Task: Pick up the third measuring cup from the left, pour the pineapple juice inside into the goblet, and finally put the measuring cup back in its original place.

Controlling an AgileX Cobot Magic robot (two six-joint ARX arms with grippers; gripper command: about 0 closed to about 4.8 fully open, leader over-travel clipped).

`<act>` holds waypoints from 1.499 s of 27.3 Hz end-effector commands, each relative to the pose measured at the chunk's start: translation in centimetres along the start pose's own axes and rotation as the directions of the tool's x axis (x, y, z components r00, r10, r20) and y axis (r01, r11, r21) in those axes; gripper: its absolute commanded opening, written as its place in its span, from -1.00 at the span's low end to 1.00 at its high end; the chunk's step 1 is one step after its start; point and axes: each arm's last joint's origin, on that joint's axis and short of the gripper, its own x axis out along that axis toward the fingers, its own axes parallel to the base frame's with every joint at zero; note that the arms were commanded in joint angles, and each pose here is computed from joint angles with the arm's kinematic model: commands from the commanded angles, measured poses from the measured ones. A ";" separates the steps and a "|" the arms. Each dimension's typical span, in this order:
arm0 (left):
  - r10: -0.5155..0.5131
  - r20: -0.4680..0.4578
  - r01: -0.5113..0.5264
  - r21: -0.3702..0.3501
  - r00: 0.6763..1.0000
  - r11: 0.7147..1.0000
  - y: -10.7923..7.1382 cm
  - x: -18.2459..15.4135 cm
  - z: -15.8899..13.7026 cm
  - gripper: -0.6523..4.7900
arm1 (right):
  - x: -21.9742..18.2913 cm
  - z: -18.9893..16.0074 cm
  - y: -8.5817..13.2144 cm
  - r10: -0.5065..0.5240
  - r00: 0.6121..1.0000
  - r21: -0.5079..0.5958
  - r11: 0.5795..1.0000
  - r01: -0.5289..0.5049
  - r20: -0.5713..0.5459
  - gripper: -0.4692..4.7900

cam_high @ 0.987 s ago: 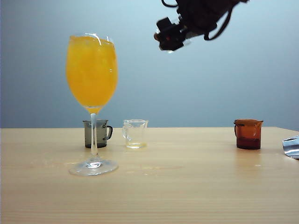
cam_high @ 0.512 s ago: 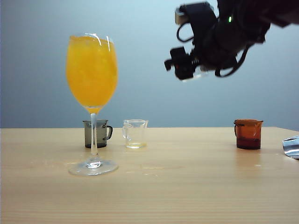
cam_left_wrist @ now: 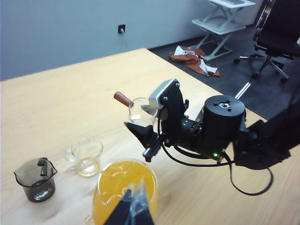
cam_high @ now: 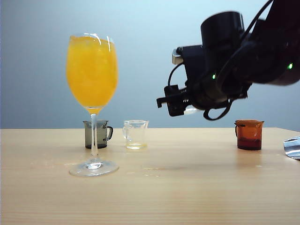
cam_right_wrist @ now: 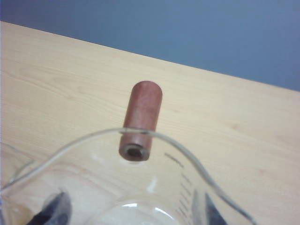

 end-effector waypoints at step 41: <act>-0.018 -0.119 0.022 0.032 0.993 0.999 -0.2 -0.2 -1.2 -0.78 | 4.4 -4.6 -0.3 -0.007 1.000 0.093 0.996 0.009 -0.025 -0.64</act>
